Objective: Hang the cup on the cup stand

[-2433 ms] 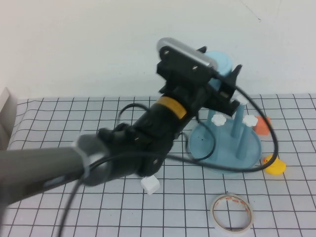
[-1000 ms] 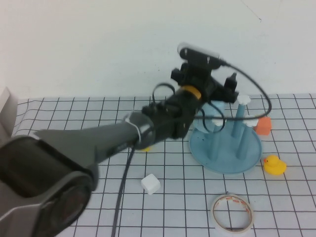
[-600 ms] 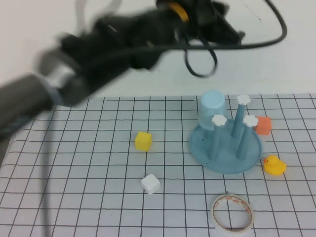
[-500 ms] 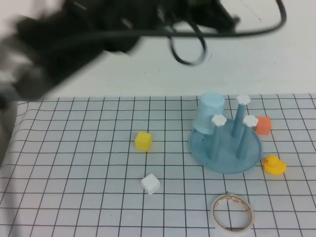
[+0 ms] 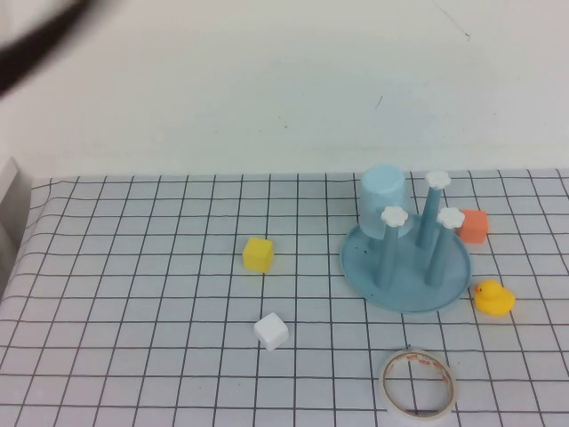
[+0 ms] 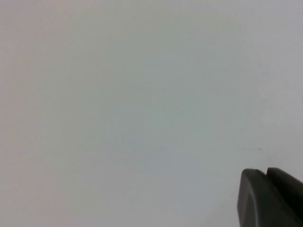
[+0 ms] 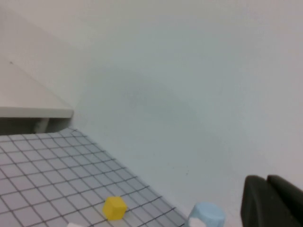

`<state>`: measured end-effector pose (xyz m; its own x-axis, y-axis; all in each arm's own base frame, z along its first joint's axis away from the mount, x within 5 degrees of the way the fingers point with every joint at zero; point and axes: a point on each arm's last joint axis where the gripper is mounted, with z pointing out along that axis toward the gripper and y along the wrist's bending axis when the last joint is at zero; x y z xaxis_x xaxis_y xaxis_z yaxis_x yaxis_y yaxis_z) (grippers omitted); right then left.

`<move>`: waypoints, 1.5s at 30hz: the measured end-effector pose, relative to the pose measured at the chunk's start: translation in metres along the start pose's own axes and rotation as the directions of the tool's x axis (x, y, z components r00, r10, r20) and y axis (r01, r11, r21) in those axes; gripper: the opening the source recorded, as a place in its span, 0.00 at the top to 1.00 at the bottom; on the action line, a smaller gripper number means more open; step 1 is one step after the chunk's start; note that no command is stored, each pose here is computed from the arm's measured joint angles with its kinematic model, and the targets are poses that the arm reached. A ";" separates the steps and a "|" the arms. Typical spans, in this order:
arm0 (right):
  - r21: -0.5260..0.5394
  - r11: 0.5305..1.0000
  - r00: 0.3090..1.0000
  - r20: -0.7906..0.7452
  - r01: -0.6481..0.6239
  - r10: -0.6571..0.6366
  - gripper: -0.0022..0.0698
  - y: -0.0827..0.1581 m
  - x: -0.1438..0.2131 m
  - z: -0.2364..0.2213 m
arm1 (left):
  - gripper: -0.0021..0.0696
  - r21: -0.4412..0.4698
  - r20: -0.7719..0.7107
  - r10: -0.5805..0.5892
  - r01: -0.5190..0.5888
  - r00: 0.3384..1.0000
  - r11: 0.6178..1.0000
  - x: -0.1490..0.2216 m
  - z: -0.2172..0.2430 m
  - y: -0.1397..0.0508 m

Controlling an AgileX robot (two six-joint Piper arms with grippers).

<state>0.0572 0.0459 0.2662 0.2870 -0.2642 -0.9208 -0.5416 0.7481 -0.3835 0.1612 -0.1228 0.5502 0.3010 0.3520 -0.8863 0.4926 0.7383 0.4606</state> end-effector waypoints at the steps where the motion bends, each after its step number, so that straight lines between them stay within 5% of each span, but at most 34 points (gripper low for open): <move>1: -0.004 1.000 1.000 -0.006 -0.001 0.001 0.97 0.001 0.002 0.000 | 0.97 -0.010 -0.003 0.005 -0.005 1.000 1.000 0.003 -0.013 0.000; 11: -0.038 0.999 0.997 -0.075 -0.005 0.002 0.97 0.012 0.027 0.000 | 0.97 -0.003 -0.113 0.026 -0.026 0.993 1.000 0.080 -0.091 -0.029; 24: -0.080 0.997 0.984 -0.180 -0.020 0.006 0.97 0.027 0.063 -0.003 | 0.97 0.142 -0.322 0.050 -0.004 0.945 0.990 0.193 -0.082 -0.092; 33: -0.088 0.996 0.980 -0.199 -0.024 0.006 0.97 0.029 0.069 -0.004 | 0.97 0.174 -0.403 0.064 0.008 0.913 0.985 0.213 -0.085 -0.101; 37: -0.088 0.996 0.980 -0.199 -0.024 0.006 0.97 0.029 0.069 -0.004 | 0.97 0.099 -0.443 0.023 0.024 0.896 0.995 0.215 -0.097 -0.091; 45: -0.088 0.996 0.980 -0.199 -0.024 0.006 0.97 0.029 0.069 -0.004 | 0.97 -0.240 -0.379 -0.221 0.135 0.899 0.961 0.207 -0.145 -0.068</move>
<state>0.0577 0.0470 0.1908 0.1207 -0.3760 -0.9187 -0.6153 0.6979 -0.3664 0.0719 -0.0172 0.3281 -0.1477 0.3716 -0.9166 0.3178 0.8954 0.3118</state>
